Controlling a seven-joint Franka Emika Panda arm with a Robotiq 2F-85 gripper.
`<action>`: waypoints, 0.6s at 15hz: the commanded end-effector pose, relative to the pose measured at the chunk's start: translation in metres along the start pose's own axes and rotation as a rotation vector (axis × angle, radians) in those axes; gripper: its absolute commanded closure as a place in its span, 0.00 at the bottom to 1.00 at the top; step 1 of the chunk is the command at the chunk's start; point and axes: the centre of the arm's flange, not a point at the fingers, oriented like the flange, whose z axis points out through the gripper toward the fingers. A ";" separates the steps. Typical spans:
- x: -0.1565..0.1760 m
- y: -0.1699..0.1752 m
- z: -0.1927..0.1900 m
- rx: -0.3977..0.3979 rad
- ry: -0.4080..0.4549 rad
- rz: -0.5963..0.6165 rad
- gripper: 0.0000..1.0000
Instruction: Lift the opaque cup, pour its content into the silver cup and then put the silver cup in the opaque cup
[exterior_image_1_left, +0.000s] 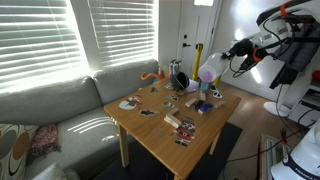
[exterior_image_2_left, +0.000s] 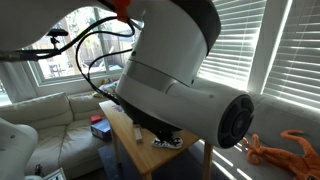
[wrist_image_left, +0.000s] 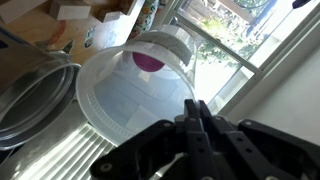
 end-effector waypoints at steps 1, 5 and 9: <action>0.015 0.007 -0.002 0.058 0.019 -0.042 0.99; 0.023 0.015 0.002 0.072 0.006 -0.069 0.99; 0.030 0.025 0.010 0.085 -0.009 -0.082 0.99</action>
